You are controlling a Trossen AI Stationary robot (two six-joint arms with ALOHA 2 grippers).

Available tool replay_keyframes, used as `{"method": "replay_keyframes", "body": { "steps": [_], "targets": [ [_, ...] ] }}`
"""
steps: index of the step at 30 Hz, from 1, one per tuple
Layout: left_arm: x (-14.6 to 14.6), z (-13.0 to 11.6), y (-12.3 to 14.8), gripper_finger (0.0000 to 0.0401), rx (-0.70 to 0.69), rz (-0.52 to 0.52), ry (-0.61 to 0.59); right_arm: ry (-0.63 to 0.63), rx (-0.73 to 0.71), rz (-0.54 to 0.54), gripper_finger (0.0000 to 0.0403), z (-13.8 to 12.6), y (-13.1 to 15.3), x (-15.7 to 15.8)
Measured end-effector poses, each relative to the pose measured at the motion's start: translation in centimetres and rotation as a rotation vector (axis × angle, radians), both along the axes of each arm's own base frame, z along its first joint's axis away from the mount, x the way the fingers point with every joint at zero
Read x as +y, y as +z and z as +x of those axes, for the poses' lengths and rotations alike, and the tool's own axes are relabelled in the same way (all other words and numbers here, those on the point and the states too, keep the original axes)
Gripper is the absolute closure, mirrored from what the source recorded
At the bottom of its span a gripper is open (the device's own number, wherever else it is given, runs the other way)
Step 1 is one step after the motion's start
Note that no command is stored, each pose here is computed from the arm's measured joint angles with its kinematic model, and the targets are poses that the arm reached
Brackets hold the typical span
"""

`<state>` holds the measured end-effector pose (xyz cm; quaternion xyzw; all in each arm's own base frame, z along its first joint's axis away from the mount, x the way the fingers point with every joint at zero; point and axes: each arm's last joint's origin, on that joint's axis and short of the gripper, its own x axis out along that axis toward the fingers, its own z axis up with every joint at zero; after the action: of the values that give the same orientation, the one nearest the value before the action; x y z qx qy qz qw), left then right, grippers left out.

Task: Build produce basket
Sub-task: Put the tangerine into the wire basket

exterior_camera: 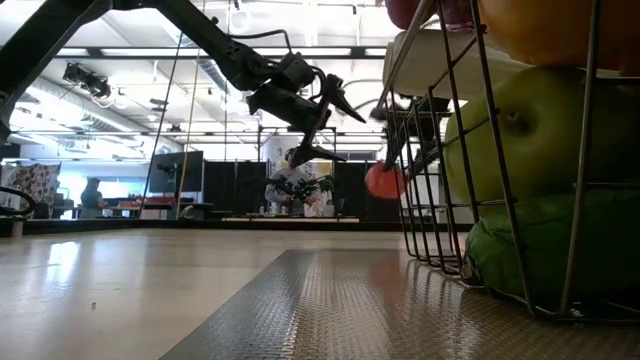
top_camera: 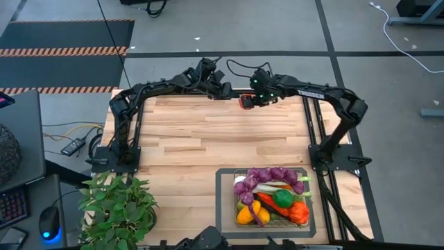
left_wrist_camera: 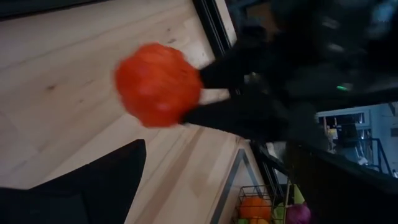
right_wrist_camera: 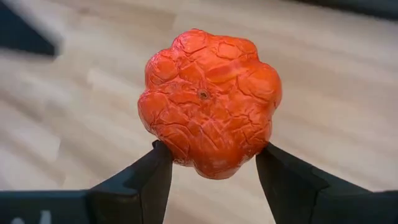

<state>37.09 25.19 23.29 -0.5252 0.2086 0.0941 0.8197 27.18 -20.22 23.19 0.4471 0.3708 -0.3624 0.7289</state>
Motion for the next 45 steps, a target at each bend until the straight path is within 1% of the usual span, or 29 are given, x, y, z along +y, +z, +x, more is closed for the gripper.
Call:
{"method": "replay_keyframes", "body": {
  "steps": [5,8,15,18,21,23,28,31,33,35,37,40,42,45],
  "targets": [
    [-0.1,0.0,0.0,0.0008,-0.015,-0.021,-0.039,0.056,0.015,0.028,0.018,-1.6,3.1,3.1],
    [-0.2,0.0,0.1,0.0008,-0.03,-0.04,-0.076,0.09,0.0,0.044,0.018,-2.8,5.1,5.2],
    [-0.9,0.3,0.2,0.0008,-0.056,-0.078,-0.157,0.1,-0.134,0.168,0.018,-5.5,9.4,10.5],
    [-1.2,0.4,0.2,0.0008,-0.07,-0.1,-0.202,0.128,-0.203,0.189,0.018,-6.2,10.9,13.0],
    [-1.8,0.7,0.3,0.0008,-0.084,-0.12,-0.252,0.157,-0.246,0.206,0.018,-6.9,12.0,15.5],
    [-2.3,0.9,0.3,0.0008,-0.095,-0.134,-0.29,0.152,-0.264,0.231,0.018,-7.3,12.5,17.1],
    [-3.7,1.5,0.6,0.0008,-0.125,-0.153,-0.386,0.136,-0.265,0.339,0.018,-7.7,12.9,21.4],
    [-4.8,1.7,2.0,0.0008,-0.163,-0.096,-0.432,0.143,-0.25,0.388,0.018,-7.9,12.9,24.0],
    [-5.6,1.5,3.7,0.0008,-0.206,-0.04,-0.454,0.138,-0.248,0.413,0.018,-8.1,12.9,25.4],
    [-6.4,1.0,5.6,0.0008,-0.238,0.016,-0.446,0.135,-0.261,0.427,0.018,-8.3,13.0,26.6],
    [-7.1,0.3,7.8,0.0008,-0.266,0.088,-0.403,0.156,-0.286,0.44,0.018,-8.5,13.2,27.8],
    [-8.2,-1.0,11.0,0.0008,-0.307,0.21,-0.318,0.21,-0.287,0.459,0.018,-8.8,13.2,29.4],
    [-8.9,-1.7,12.7,0.0008,-0.323,0.277,-0.253,0.256,-0.292,0.471,0.018,-9.1,13.3,30.4],
    [-10.6,-2.4,14.6,0.0008,-0.341,0.33,-0.183,0.317,-0.284,0.489,0.018,-9.6,13.2,31.7]
  ]
}}
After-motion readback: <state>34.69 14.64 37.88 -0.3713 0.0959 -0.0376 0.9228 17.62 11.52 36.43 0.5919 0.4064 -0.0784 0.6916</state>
